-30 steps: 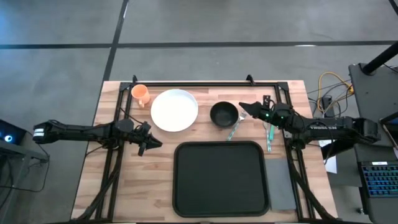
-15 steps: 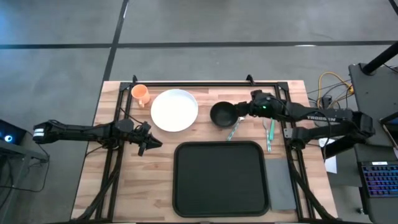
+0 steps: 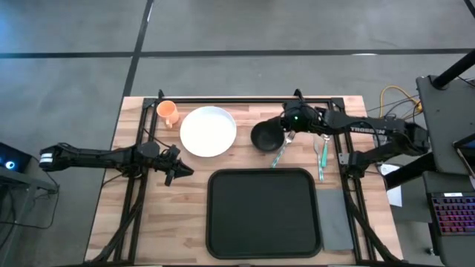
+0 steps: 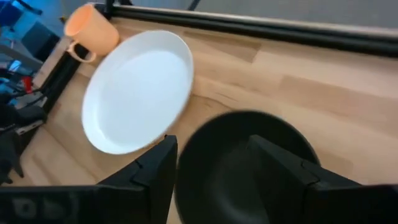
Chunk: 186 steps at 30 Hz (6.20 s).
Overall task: Set up tray
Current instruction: Put the yellow cup to the top left of the black serving tray
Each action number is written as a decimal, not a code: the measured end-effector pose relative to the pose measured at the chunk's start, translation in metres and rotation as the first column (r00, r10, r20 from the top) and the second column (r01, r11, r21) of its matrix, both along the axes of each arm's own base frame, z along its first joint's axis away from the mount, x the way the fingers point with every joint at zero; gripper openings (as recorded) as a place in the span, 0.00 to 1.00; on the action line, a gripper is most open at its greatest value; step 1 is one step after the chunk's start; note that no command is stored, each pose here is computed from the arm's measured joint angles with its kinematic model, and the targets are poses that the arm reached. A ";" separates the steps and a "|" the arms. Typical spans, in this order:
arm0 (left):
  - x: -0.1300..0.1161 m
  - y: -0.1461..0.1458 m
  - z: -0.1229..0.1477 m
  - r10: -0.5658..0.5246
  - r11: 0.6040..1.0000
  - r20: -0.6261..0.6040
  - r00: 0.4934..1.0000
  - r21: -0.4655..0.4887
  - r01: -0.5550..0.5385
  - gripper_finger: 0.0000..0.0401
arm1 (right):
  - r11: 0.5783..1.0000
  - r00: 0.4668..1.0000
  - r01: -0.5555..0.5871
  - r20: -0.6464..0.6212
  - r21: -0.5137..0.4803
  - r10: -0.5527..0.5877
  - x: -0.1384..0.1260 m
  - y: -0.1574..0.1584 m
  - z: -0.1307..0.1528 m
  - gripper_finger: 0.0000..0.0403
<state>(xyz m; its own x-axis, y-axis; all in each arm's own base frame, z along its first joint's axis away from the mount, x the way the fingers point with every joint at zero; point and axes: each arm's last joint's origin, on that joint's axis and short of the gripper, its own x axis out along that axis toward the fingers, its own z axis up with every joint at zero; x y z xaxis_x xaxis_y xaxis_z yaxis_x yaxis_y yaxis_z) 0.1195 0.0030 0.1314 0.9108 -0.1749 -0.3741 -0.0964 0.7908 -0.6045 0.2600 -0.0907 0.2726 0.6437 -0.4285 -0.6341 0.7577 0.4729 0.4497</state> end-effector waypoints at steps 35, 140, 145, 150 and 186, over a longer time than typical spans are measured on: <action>0.011 0.020 0.098 0.700 0.711 0.336 0.631 -0.414 -0.569 0.10 | 0.985 0.960 -0.160 -0.243 -0.067 0.140 0.025 -0.014 0.007 0.42; 0.053 0.222 0.079 0.622 0.704 -0.776 0.102 0.498 -0.507 0.02 | 0.969 0.970 -0.230 -0.104 -0.085 0.221 0.026 -0.043 0.013 0.36; 0.057 0.215 0.084 0.616 0.720 -0.779 0.116 0.496 -0.485 0.01 | 0.969 0.969 -0.233 -0.103 -0.084 0.224 0.026 -0.043 0.013 0.35; 0.065 0.198 0.111 0.621 0.731 -0.769 0.151 0.499 -0.465 0.00 | 0.963 0.966 -0.251 -0.098 -0.103 0.241 0.025 -0.039 0.018 0.34; 0.155 -0.083 0.141 -0.176 0.479 -0.744 0.645 0.508 0.716 0.00 | 0.920 0.903 -0.388 -0.225 -0.054 0.367 0.013 -0.028 0.015 0.28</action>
<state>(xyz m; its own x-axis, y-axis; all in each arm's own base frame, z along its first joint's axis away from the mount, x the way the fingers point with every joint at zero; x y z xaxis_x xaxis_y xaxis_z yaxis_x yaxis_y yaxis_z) 0.2742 -0.0795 0.2727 0.3623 0.0781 -0.9288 0.3429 0.9154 0.2108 0.2734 -0.1182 0.2873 0.6286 -0.2440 -0.7384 0.5845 0.7746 0.2417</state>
